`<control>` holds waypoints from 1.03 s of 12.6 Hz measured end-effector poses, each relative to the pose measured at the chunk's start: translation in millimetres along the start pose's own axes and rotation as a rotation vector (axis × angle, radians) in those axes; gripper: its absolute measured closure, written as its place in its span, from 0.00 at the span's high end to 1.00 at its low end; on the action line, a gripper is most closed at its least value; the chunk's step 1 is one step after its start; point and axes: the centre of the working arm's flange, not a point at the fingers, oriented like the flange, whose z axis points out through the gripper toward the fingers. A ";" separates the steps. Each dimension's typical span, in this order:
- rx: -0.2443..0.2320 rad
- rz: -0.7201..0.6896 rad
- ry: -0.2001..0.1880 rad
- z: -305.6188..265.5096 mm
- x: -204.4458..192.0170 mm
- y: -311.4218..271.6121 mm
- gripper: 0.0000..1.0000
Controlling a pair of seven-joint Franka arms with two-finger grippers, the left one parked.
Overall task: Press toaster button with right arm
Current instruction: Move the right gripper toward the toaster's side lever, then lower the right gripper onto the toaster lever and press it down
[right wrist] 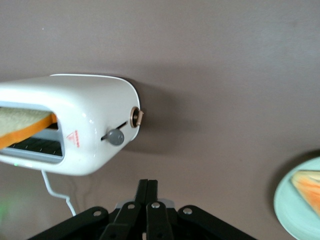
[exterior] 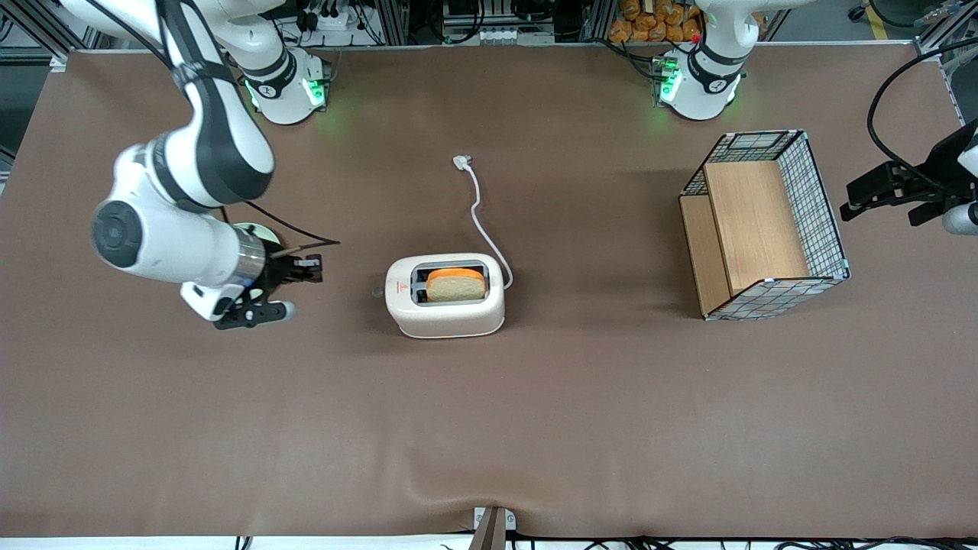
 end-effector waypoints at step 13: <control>0.238 0.132 -0.037 64.7 16.0 11.2 0.01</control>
